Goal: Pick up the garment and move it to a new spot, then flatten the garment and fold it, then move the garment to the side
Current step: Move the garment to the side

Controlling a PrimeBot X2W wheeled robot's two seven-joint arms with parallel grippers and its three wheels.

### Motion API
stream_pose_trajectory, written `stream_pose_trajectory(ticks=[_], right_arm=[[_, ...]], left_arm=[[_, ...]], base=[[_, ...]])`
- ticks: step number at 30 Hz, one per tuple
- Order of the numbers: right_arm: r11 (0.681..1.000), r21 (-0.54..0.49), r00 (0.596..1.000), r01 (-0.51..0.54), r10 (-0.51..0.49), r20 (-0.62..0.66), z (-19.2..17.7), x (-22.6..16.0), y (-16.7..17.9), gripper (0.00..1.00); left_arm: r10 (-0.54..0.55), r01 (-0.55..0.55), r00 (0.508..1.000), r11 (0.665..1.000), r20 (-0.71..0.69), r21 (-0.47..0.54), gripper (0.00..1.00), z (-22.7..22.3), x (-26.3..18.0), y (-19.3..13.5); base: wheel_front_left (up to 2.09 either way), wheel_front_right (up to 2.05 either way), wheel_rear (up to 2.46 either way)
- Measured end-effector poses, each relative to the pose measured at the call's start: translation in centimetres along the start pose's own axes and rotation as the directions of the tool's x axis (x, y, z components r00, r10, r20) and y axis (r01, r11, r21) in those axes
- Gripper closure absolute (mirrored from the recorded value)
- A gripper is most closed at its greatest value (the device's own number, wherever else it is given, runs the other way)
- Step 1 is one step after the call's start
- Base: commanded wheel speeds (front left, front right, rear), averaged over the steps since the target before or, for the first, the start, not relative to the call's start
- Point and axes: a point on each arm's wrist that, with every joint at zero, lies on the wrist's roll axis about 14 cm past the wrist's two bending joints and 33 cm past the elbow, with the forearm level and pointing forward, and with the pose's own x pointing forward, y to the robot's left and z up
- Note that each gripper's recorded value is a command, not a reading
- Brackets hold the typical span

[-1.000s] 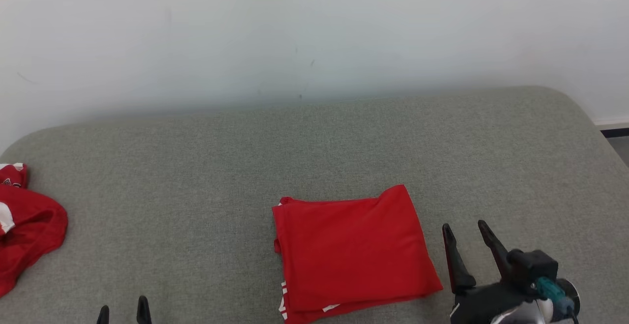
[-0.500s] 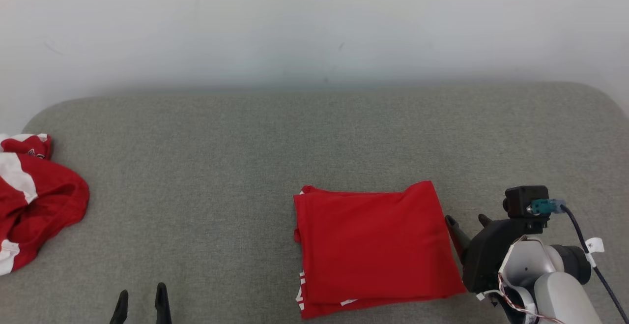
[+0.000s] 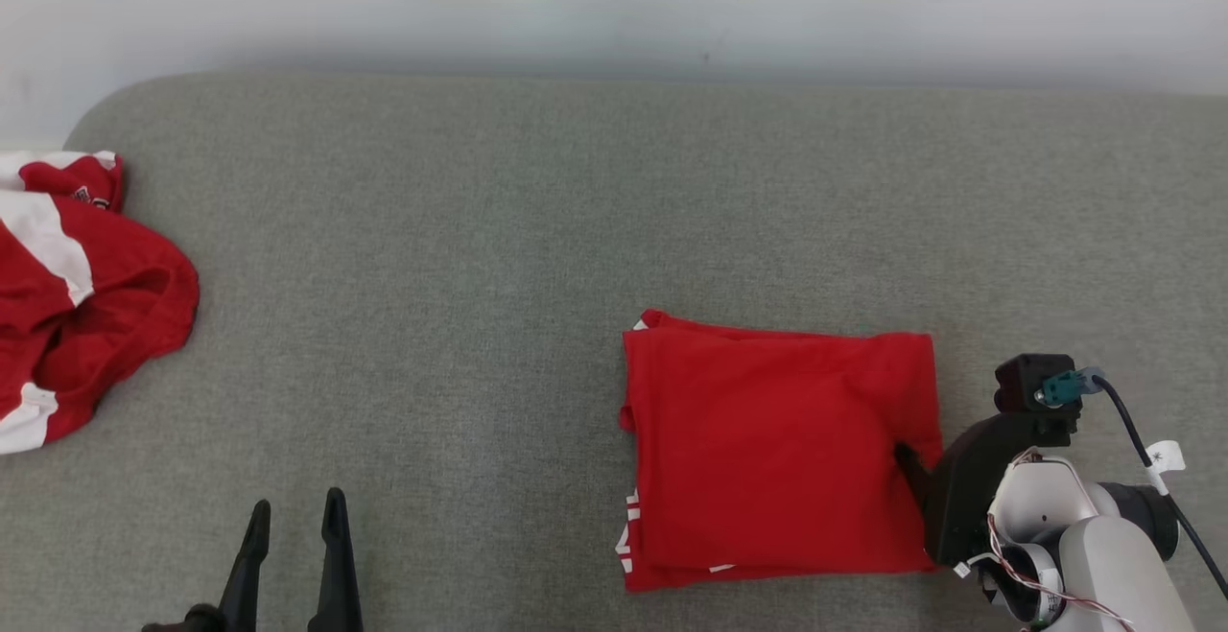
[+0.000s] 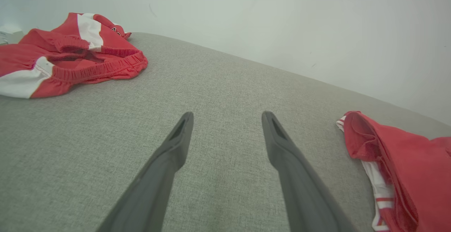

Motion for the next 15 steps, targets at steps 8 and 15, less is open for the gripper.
stream_pose_trajectory(ticks=[8,15], right_arm=[[0.999,-0.009,0.993,-0.036,0.035,-0.11,-1.9,2.0,1.0,0.4],[0.99,-0.129,0.991,-0.058,0.042,-0.124,-1.0,3.0,1.7,1.0]], left_arm=[[0.016,-0.016,1.0,1.0,-0.027,0.004,0.0,-0.9,0.5,0.5],[0.003,-0.002,1.0,1.0,-0.023,0.006,0.0,-0.9,1.7,0.1]], base=[[0.0,0.0,0.0],[0.0,0.0,0.0]])
